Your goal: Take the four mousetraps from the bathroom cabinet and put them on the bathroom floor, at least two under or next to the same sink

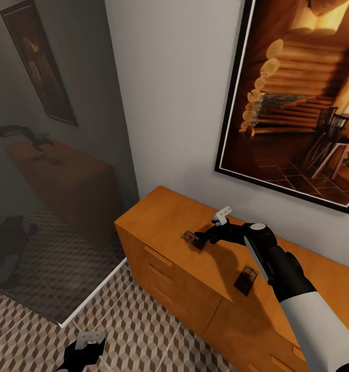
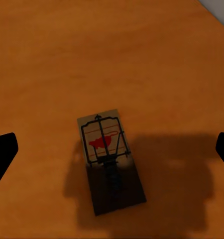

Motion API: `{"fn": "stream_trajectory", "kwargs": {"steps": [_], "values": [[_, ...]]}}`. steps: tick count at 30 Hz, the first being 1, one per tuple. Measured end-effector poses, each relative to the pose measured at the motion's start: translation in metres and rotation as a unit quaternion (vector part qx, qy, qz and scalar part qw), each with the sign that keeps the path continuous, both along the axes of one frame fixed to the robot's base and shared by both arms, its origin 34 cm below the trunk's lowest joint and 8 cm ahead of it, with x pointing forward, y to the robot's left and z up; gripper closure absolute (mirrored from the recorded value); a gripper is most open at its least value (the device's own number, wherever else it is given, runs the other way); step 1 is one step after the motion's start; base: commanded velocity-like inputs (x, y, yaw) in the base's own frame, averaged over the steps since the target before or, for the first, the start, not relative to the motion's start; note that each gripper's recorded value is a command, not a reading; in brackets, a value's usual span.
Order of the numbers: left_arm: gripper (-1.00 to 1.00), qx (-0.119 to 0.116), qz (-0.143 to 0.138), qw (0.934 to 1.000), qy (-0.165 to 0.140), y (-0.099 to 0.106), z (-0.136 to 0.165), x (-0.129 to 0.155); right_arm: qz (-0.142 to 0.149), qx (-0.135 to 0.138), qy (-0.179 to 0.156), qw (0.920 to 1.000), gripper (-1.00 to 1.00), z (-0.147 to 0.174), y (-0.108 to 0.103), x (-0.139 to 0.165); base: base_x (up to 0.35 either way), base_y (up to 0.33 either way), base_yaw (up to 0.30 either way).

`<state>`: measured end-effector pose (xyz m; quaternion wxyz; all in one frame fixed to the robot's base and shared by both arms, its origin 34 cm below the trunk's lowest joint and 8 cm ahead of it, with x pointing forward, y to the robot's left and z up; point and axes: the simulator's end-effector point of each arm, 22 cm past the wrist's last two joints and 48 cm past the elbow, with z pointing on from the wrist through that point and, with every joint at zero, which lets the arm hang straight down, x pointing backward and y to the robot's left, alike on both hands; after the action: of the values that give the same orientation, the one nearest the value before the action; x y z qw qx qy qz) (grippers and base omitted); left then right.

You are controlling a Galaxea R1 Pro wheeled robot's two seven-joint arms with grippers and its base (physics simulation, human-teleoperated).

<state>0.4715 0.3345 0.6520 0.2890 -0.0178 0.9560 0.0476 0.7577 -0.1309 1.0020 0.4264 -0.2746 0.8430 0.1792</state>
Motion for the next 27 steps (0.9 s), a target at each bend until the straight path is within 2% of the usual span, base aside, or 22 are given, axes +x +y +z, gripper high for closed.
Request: {"fn": "stream_trajectory", "kwargs": {"steps": [8, 20, 24, 25, 27], "values": [[-1.0, 0.0, 0.0, 1.0, 0.0, 0.0, 0.0, 0.0, 0.014, 0.009, 0.008, 0.9998, -1.0, 0.0, 0.007, -0.006, 0.0, 0.0, 0.0], [-1.0, 0.0, 0.0, 1.0, 0.0, 0.0, 0.0, 0.0, 0.017, 0.023, 0.016, 0.9995, -1.0, 0.002, 0.011, -0.008, 0.0, 0.0, 0.0], [-1.0, 0.0, 0.0, 1.0, 0.0, 0.001, 0.0, 0.0, 0.017, 0.039, 0.023, 0.9988, -1.0, 0.004, 0.014, -0.01, 0.0, 0.0, 0.0], [-1.0, 0.0, 0.0, 1.0, 0.0, 0.0, 0.0, 0.0, 0.019, 0.064, 0.03, 0.9973, -1.0, 0.009, 0.019, -0.012, 0.0, 0.0, 0.0], [-1.0, 0.0, 0.0, 1.0, 0.0, 0.001, 0.0, 0.0, 0.02, 0.075, 0.032, 0.9964, -1.0, 0.012, 0.022, -0.013, 0.0, 0.0, 0.0]]}}
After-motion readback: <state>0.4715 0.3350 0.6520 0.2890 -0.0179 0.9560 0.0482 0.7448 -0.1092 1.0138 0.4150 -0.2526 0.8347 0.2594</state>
